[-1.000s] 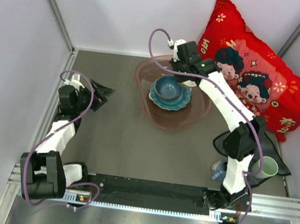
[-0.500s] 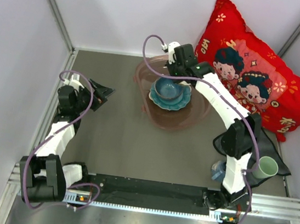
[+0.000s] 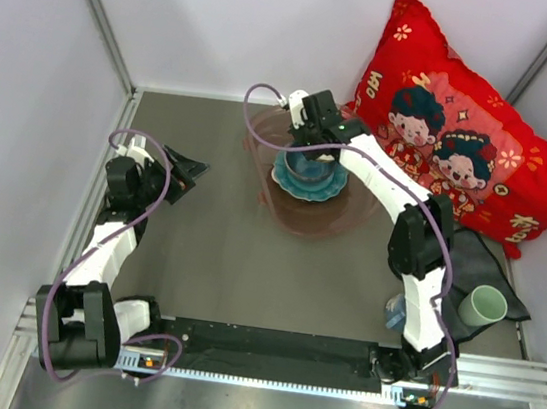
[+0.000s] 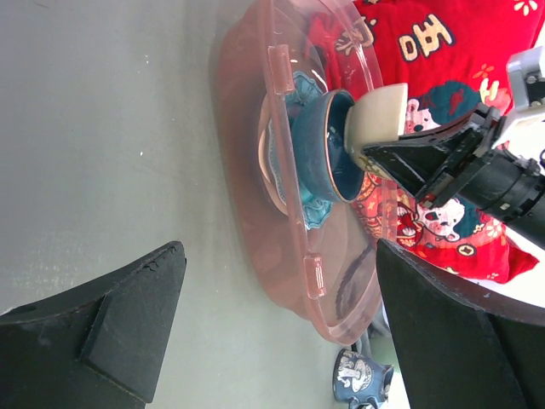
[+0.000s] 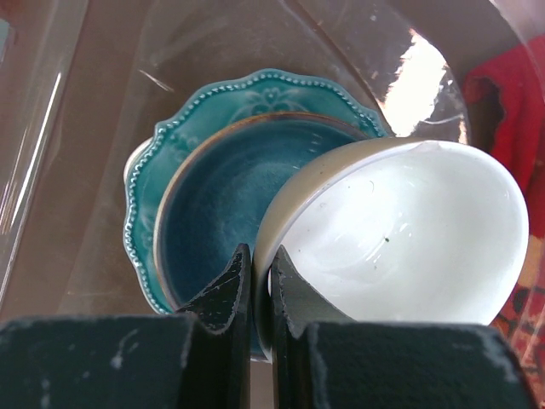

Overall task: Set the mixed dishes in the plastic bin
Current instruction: Place the bowl in the plastic bin.

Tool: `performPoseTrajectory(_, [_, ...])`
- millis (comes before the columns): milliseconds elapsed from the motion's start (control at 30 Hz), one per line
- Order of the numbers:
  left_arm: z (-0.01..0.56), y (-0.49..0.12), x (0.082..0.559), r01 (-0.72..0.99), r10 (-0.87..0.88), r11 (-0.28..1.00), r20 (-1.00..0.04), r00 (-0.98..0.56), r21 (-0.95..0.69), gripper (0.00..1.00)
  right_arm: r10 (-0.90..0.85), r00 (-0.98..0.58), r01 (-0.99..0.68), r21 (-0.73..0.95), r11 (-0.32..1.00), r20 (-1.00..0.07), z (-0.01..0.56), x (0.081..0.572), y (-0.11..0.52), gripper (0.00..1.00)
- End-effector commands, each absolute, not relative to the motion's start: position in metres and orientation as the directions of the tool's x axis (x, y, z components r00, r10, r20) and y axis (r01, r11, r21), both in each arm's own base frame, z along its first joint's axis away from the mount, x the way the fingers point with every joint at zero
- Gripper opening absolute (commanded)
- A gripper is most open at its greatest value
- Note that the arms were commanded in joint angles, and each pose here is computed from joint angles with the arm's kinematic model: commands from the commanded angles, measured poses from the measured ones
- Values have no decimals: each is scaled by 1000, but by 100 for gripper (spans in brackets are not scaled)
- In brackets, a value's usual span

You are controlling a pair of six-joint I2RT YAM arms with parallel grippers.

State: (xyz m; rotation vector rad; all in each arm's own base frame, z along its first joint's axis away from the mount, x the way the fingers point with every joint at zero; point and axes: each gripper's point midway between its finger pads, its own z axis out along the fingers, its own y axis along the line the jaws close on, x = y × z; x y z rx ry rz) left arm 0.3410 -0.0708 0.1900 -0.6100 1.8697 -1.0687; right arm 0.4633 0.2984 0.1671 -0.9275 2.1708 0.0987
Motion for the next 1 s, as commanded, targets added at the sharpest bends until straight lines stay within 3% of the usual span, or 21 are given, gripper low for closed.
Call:
performPoseTrajectory(0, [199, -67, 345, 45, -731, 535, -489, -475, -844, 97, -572, -345, -655, -245, 714, -745, 197, 479, 321, 0])
performPoseTrajectory(967, [195, -69, 340, 44, -730, 531, -483, -484, -846, 97, -620, -386, -726, -190, 661, -683, 162, 458, 334, 0])
